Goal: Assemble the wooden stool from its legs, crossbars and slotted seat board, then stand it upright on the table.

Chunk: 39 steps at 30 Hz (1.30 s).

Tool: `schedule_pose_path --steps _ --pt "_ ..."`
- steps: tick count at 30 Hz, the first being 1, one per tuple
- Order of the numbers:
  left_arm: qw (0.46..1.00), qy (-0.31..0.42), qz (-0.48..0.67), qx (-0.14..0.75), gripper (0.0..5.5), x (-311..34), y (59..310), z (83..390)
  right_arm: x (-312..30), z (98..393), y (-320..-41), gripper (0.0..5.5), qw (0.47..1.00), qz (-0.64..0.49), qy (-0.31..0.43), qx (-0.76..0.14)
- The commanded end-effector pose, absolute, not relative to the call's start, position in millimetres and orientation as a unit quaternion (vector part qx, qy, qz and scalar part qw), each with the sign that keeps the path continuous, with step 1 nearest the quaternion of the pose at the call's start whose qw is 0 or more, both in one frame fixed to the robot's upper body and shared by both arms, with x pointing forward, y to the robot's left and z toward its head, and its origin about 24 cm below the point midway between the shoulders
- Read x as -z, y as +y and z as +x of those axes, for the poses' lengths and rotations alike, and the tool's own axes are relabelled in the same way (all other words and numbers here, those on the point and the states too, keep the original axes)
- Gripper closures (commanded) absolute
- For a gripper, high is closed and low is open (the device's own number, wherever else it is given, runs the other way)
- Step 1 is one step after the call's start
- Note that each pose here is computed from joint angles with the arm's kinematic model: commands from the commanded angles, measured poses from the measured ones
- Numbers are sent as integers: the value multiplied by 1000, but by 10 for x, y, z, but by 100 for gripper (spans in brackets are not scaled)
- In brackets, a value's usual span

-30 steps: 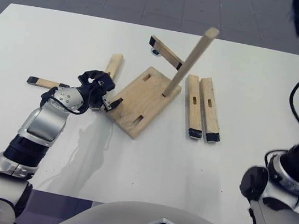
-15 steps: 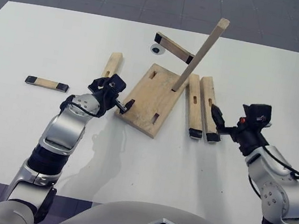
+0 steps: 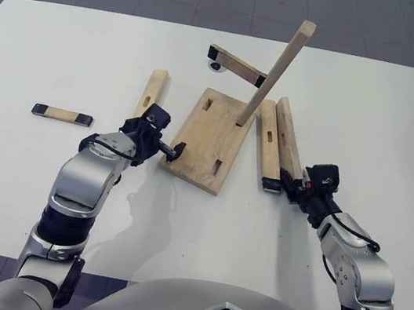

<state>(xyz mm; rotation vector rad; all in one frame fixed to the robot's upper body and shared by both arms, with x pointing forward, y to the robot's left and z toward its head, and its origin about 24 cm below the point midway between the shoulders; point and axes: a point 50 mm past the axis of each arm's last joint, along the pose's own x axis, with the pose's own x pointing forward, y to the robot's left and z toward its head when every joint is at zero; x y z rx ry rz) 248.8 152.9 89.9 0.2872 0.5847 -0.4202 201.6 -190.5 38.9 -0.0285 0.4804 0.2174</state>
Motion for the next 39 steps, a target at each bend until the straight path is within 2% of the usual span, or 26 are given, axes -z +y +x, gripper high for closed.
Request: schedule_pose_path --steps 1,8,10,13,17,23,26,29,32,39 --pt "933 261 137 205 10 -1038 1517 2535 -366 2017 -1921 297 963 -20 249 -102" --pt "941 241 139 192 10 -1148 1594 2588 -351 2036 -1895 417 964 -14 248 -94" --pt "944 235 149 178 10 -1155 1687 2631 -397 2076 -1916 445 968 7 234 -86" --pt "939 219 208 162 10 -1117 1850 2703 -489 2138 -1941 446 973 50 209 -87" --pt "921 201 267 201 10 -964 1935 2722 -738 2232 -1997 446 975 127 148 -103" --pt "890 207 294 279 10 -761 1959 2622 -1314 2276 -2097 446 952 268 10 -150" --pt "877 210 310 300 10 -715 1980 2612 -1664 2251 -2026 446 924 312 -48 -218" --pt "865 205 316 332 10 -692 1921 2593 -1956 2214 -1899 446 889 336 -80 -300" --pt "854 193 313 369 10 -675 1781 2576 -2124 2174 -1784 446 857 347 -77 -373" --pt "830 174 263 461 10 -647 1347 2421 -2155 2245 -1666 446 809 355 -12 -468"
